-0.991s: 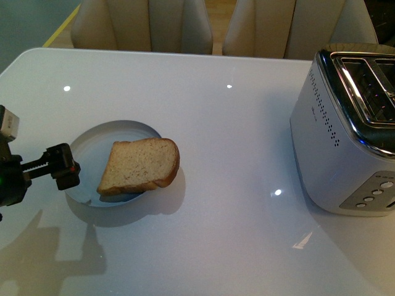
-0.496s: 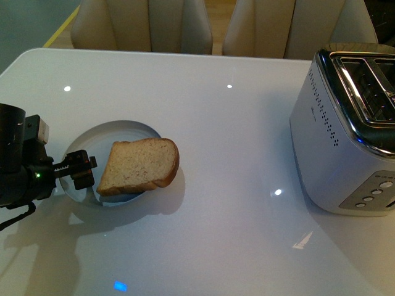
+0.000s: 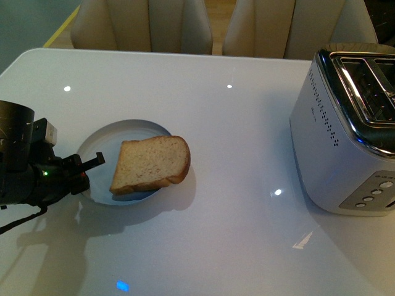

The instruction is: Left arm holds plate, right arm toasts bread

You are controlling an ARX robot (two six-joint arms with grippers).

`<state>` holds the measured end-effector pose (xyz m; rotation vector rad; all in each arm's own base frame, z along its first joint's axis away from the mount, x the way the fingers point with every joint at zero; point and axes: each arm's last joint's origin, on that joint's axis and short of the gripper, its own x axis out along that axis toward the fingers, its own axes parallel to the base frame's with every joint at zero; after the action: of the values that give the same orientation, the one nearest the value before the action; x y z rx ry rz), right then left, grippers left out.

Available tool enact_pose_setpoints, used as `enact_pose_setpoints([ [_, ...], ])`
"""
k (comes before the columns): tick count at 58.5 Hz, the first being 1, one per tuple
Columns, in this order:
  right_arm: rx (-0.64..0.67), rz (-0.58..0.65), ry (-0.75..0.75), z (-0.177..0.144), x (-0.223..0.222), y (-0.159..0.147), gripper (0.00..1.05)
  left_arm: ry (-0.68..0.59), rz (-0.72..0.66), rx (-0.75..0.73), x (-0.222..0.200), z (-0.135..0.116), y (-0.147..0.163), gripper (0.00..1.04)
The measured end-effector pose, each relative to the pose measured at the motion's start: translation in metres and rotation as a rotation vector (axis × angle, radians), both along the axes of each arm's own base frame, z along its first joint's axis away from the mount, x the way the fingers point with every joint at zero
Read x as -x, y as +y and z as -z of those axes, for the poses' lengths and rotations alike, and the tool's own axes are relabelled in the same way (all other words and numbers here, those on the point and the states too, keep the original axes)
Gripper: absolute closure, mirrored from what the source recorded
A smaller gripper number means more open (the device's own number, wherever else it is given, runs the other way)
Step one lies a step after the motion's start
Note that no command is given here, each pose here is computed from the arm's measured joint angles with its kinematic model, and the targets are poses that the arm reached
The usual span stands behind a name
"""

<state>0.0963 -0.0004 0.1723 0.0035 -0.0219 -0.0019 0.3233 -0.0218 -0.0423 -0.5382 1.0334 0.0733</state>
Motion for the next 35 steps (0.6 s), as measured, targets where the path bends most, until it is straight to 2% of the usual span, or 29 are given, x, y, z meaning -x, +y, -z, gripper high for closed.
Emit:
enact_pose_setpoints([
  [15,0.000,0.000,0.000,0.000,0.000,0.000,0.09,0.029,-0.058,0.046,0.034,-0.015,0.009,1.02],
  [35,0.000,0.000,0.000,0.000,0.000,0.000,0.09,-0.068,-0.049,0.063,0.055,-0.087,0.003,1.02],
])
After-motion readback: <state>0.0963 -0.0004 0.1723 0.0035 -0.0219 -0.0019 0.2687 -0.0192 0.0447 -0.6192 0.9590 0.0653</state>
